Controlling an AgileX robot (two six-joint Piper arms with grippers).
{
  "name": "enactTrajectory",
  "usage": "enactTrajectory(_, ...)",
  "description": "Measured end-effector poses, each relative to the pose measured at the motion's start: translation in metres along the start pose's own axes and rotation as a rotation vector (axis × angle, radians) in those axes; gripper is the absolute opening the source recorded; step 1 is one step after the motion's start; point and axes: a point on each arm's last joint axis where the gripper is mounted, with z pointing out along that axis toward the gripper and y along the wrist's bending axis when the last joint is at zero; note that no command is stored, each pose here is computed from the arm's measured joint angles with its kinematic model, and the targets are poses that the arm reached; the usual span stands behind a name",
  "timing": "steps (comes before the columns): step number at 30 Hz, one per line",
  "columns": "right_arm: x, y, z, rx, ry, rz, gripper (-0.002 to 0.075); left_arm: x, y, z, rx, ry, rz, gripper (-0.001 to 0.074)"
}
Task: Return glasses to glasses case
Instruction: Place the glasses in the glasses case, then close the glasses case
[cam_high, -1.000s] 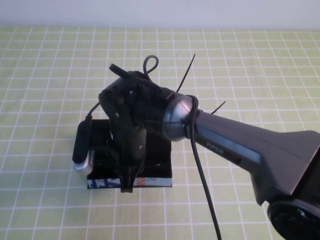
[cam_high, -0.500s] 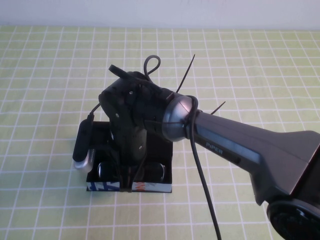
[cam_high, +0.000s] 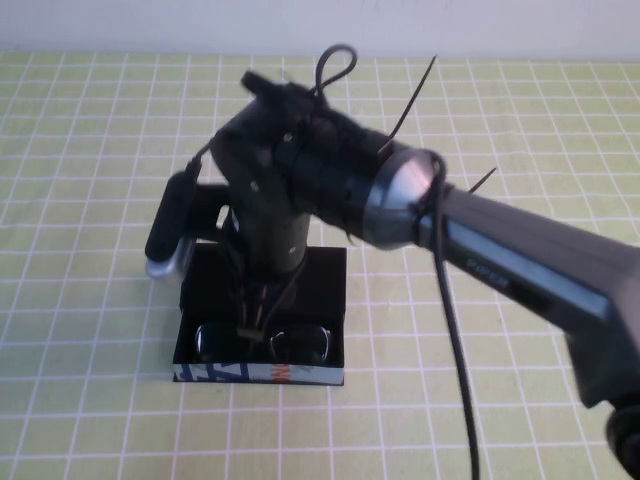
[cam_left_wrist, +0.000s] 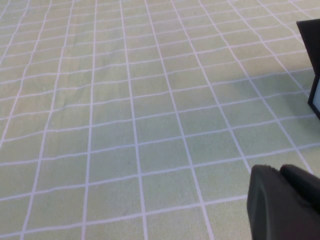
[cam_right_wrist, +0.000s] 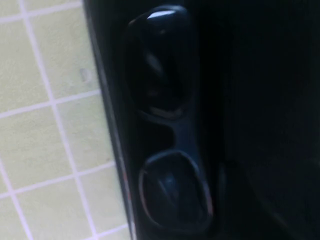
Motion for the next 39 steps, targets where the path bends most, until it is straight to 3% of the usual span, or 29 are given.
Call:
enactTrajectory(5,0.007,-0.009,-0.028,0.039,-0.041,0.039,0.0059,0.0,0.0,0.0,0.0,0.0,0.0,-0.0002)
enactTrajectory(8,0.016,-0.021,-0.036,0.051,-0.051,0.073,0.0008,0.0,0.0,0.0,0.0,0.0,0.0,-0.0002)
enactTrajectory(13,0.033,-0.043,-0.04,0.026,-0.072,0.158,-0.001,0.0,0.0,0.0,-0.002,0.0,0.008,-0.0002)
enactTrajectory(17,0.047,-0.059,-0.042,-0.048,-0.126,0.26,-0.0011,0.0,0.005,0.0,-0.052,0.011,0.218,-0.0002)
enactTrajectory(20,0.057,-0.071,-0.042,-0.103,-0.168,0.335,-0.0011,0.001,0.007,0.0,-0.074,0.017,0.304,-0.0002)
enactTrajectory(27,0.072,-0.088,-0.044,-0.171,-0.23,0.437,-0.0011,-0.001,0.007,0.0,-0.081,0.004,0.326,-0.0002)
enactTrajectory(30,0.071,-0.087,-0.044,-0.178,-0.235,0.439,-0.0011,-0.003,0.006,0.0,-0.072,-0.024,0.26,-0.0002)
enactTrajectory(35,0.071,-0.087,-0.044,-0.184,-0.241,0.433,-0.0011,-0.009,0.003,0.0,-0.028,-0.095,-0.009,-0.0002)
enactTrajectory(39,0.071,-0.087,-0.044,-0.184,-0.243,0.429,-0.0011,-0.015,0.002,-0.001,-0.012,-0.164,-0.137,-0.0002)
